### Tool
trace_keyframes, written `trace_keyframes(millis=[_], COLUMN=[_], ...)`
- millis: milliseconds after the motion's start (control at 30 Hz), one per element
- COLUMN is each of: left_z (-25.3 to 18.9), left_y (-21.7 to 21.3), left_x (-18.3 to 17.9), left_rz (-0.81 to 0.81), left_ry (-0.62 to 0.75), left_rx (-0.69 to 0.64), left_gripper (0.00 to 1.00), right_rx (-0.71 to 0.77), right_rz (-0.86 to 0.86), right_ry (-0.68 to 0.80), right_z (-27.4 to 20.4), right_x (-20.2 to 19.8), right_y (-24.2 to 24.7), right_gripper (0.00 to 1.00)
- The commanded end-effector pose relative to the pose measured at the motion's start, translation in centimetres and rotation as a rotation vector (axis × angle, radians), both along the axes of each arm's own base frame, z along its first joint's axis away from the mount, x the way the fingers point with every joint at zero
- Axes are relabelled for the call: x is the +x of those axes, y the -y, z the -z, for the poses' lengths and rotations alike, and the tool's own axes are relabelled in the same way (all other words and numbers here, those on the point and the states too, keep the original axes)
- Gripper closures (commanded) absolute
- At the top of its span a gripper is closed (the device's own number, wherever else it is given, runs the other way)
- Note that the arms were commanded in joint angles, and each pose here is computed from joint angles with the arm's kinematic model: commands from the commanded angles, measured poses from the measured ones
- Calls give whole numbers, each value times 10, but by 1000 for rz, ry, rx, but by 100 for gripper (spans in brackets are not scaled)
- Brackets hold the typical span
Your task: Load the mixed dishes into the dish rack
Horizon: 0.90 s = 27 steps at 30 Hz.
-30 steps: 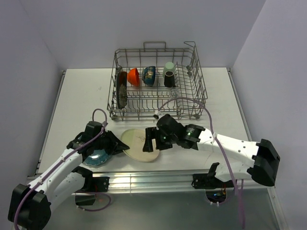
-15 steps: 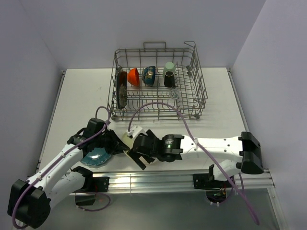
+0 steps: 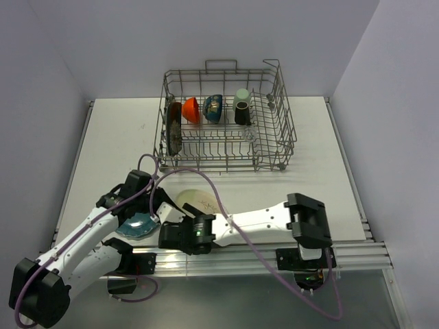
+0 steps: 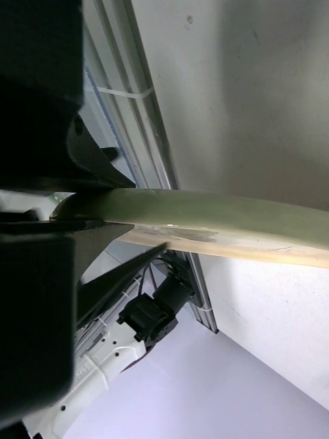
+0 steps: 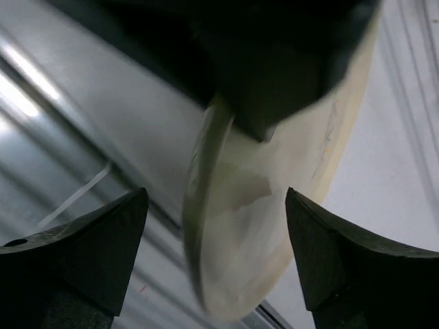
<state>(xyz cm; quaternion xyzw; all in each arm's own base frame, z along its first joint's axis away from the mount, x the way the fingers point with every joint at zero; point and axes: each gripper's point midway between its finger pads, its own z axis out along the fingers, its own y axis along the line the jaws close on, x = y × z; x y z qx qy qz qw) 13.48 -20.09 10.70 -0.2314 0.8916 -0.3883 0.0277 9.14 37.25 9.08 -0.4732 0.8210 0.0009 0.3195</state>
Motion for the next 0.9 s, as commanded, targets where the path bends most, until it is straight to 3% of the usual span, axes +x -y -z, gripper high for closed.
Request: trace_keyframes(millis=[0, 100, 133, 200, 233, 367, 400, 467, 500, 567, 700, 867], left_z=[-43, -43, -43, -43, -42, -45, -48, -57, -69, -85, -147, -204], left_y=[15, 14, 14, 13, 13, 14, 15, 17, 16, 15, -8, -62], left_x=[1, -2, -3, -5, -5, -3, -2, 4, 10, 17, 36, 57], left_rz=[40, 37, 36, 33, 31, 20, 20, 4, -12, -21, -118, -340], left_ry=[69, 68, 67, 67, 67, 77, 86, 120, 165, 237, 437, 613], left_rx=[-120, -126, -129, -133, -133, -150, -161, -175, -177, -178, -73, 144], left_gripper=[100, 100, 100, 100, 100, 100, 93, 59, 26, 3, 1, 1], right_rx=[-55, -74, -79, -75, -66, -34, -33, -3, 1, 52, 156, 396], right_rz=[120, 150, 166, 175, 180, 182, 185, 189, 196, 213, 237, 267], right_ry=[201, 256, 288, 309, 326, 331, 320, 290, 277, 251, 169, 116], right_z=[-6, -4, -6, -11, -17, -30, -31, -40, -42, -57, -87, -164], right_x=[34, 42, 46, 47, 49, 46, 44, 40, 38, 35, 24, 24], right_y=[7, 10, 13, 17, 21, 29, 31, 34, 38, 43, 56, 68], right_gripper=[14, 33, 54, 77, 100, 100, 100, 100, 100, 100, 100, 100])
